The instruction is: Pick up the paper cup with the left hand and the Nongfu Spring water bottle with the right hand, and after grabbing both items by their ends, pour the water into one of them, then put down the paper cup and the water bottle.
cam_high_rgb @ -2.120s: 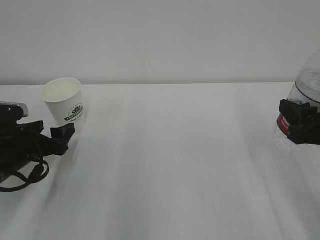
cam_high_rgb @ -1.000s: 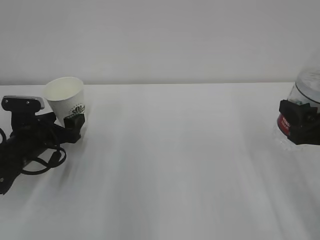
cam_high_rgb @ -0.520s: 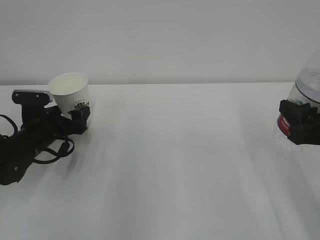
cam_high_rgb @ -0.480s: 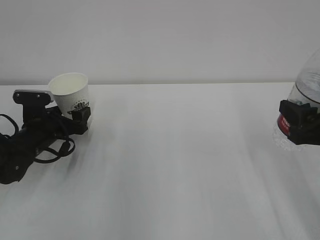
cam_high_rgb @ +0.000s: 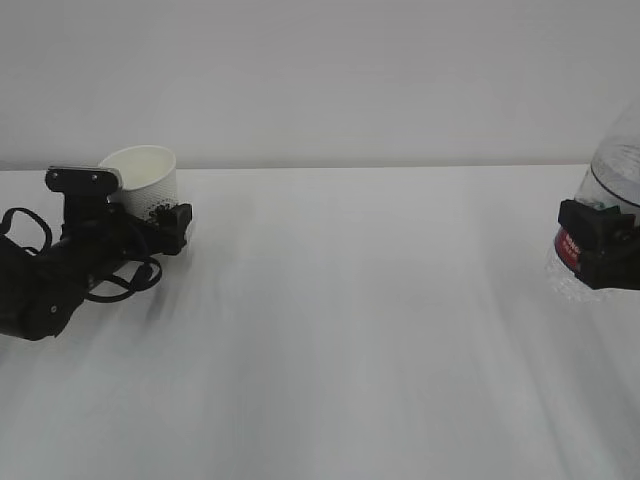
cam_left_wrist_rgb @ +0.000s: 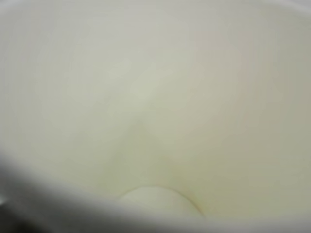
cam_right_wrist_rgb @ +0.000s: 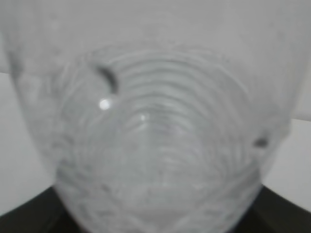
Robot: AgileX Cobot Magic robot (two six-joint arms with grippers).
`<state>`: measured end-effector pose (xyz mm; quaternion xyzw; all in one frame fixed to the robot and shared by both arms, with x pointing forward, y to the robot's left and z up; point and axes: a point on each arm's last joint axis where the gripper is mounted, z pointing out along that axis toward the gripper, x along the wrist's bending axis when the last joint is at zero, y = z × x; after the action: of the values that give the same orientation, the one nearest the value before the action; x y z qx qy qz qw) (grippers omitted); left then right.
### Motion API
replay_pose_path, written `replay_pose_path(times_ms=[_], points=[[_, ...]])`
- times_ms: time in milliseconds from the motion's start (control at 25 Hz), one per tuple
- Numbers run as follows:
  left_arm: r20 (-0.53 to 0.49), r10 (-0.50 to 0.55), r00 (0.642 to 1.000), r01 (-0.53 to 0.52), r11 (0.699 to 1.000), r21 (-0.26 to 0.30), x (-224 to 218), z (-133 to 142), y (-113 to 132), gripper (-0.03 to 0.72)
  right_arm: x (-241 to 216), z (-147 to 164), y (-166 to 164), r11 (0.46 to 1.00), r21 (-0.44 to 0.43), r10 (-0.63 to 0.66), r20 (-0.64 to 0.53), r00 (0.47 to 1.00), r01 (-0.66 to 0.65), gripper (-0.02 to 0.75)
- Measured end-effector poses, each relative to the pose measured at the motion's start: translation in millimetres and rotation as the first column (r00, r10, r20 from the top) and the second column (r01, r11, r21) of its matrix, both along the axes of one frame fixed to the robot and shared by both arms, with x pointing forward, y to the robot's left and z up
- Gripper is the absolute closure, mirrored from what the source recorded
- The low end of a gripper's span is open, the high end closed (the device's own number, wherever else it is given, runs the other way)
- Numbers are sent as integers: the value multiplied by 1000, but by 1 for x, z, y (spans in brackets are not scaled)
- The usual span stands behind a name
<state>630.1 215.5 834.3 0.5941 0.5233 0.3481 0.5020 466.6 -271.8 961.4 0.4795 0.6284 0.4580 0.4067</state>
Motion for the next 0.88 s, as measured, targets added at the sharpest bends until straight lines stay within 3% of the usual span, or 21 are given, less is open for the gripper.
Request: replay_pose_path(times_ms=[120, 400, 880], points=[[-19, 0, 1000, 0, 1000, 5, 2, -5, 0, 6, 0, 0, 0, 1000, 0, 0, 0, 1000, 0, 260], [-23, 0, 1000, 0, 1000, 6, 3, -6, 0, 117, 0, 0, 0, 1000, 0, 0, 0, 1000, 0, 260], [-27, -17, 999, 18, 1000, 14, -13, 14, 1, 126, 0, 0, 0, 1000, 0, 0, 0, 1000, 0, 260]])
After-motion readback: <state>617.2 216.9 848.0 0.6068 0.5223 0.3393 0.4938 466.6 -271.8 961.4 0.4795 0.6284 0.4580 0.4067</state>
